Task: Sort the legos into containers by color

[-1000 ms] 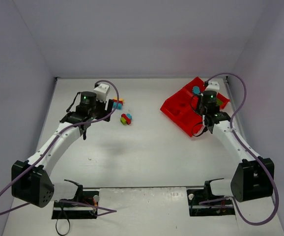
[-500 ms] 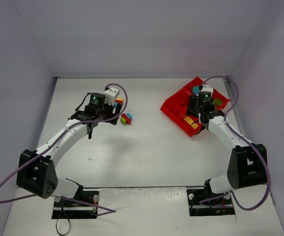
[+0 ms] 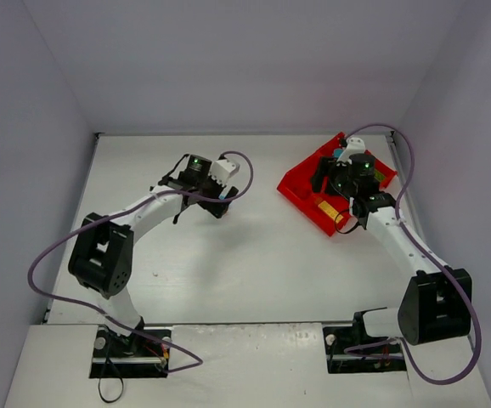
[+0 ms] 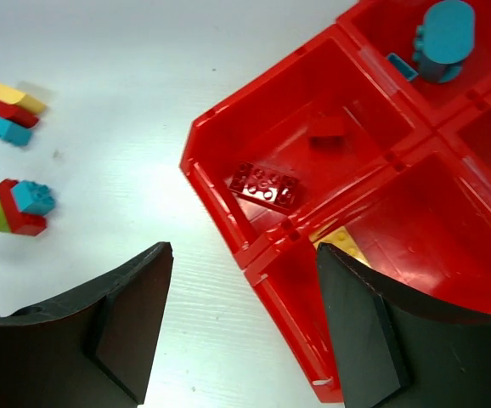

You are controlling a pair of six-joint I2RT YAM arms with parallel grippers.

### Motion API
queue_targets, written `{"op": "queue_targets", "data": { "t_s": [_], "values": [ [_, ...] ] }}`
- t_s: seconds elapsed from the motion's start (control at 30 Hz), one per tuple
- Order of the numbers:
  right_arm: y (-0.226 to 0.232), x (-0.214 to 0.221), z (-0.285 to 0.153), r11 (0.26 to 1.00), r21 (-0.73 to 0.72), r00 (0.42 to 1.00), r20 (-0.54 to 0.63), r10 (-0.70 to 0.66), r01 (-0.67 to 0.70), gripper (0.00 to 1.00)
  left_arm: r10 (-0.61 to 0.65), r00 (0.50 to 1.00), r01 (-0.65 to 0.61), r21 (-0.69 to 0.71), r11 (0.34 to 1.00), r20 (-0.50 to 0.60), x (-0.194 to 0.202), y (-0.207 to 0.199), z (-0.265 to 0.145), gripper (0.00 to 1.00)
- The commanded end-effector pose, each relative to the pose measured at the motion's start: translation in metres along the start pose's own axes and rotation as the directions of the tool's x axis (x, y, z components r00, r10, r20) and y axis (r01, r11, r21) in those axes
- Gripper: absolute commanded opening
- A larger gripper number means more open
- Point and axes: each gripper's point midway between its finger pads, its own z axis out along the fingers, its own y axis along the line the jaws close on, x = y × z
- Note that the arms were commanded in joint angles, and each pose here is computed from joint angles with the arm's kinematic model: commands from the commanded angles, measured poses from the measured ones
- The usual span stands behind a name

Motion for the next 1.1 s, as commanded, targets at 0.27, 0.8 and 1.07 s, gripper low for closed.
{"op": "queue_targets", "data": {
  "t_s": [0.27,0.8,1.07],
  "values": [
    [0.044,-0.025,-0.013,0.97,-0.237,0.996,0.087,-0.031,0.051,0.66,0.118,0.992,-0.117,0.024,0.993,-0.041,-0.022,0.012,0.038,0.85],
    [0.071,-0.014,-0.01,0.935,-0.344,0.996,0.062,-0.07,0.087,0.67,0.125,0.982,-0.113,0.09,0.99,-0.141,0.003,0.006,0.065,0.65],
    [0.102,-0.021,-0.017,0.901,-0.426,0.996,0.056,-0.071,0.088,0.68,0.136,0.988,-0.138,0.024,0.99,0.068,-0.04,0.006,0.012,0.14]
  ]
}}
